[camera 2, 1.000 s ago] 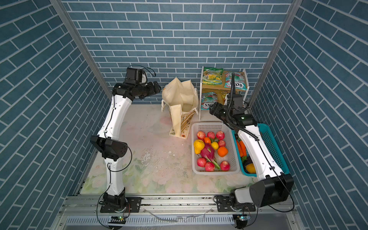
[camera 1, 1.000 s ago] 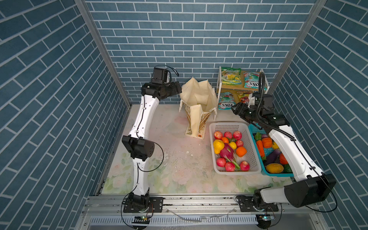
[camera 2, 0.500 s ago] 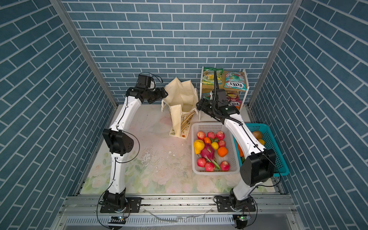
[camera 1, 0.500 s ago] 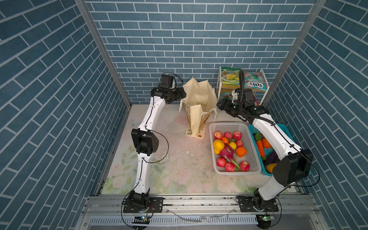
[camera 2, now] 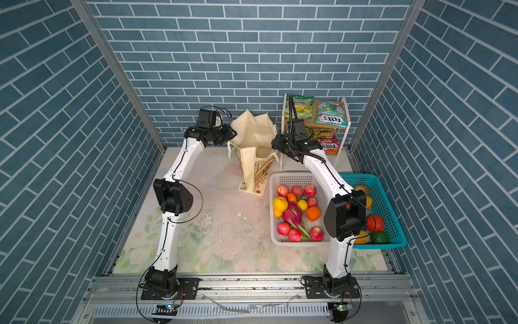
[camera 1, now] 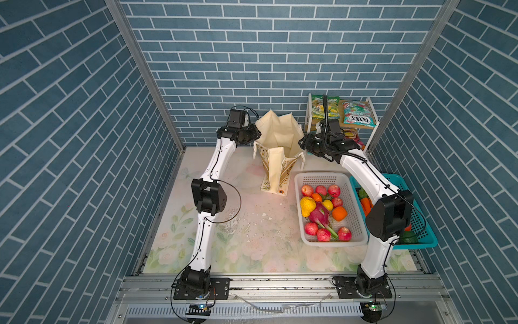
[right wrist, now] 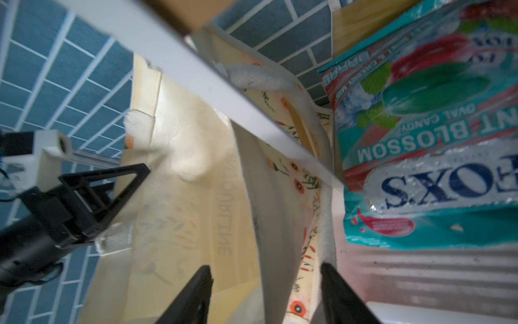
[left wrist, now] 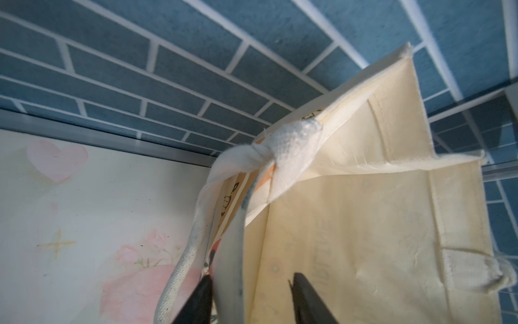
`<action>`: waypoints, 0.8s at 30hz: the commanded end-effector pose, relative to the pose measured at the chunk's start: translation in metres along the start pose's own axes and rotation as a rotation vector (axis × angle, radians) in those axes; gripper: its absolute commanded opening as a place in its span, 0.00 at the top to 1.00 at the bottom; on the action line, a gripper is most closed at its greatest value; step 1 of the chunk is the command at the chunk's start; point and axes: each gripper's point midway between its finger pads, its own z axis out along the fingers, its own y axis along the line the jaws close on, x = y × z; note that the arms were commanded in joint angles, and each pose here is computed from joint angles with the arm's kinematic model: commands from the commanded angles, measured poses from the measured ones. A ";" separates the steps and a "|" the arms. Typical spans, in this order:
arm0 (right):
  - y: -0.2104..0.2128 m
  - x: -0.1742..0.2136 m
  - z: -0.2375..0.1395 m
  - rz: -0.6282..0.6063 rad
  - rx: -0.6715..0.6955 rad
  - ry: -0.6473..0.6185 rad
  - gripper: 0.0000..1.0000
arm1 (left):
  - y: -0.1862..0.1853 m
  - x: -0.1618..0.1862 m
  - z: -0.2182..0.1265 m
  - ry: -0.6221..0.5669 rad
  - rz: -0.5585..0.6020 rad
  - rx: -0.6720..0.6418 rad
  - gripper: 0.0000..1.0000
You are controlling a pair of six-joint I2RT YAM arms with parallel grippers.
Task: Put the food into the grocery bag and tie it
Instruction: 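Reach both grippers forward toward the white rope handles of the tote bag, then grasp the bag's rim with both grippers and pull it open apart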
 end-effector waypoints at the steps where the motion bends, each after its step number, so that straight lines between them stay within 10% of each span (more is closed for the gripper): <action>1: 0.000 -0.002 0.005 -0.014 0.032 0.006 0.62 | -0.006 -0.009 -0.008 -0.020 0.004 0.025 0.72; 5: 0.009 0.002 0.008 -0.022 0.029 0.038 1.00 | -0.012 -0.010 -0.030 -0.009 0.034 0.015 0.88; 24: 0.107 0.071 -0.138 -0.246 -0.044 0.040 1.00 | -0.018 0.106 -0.270 -0.001 0.160 -0.083 1.00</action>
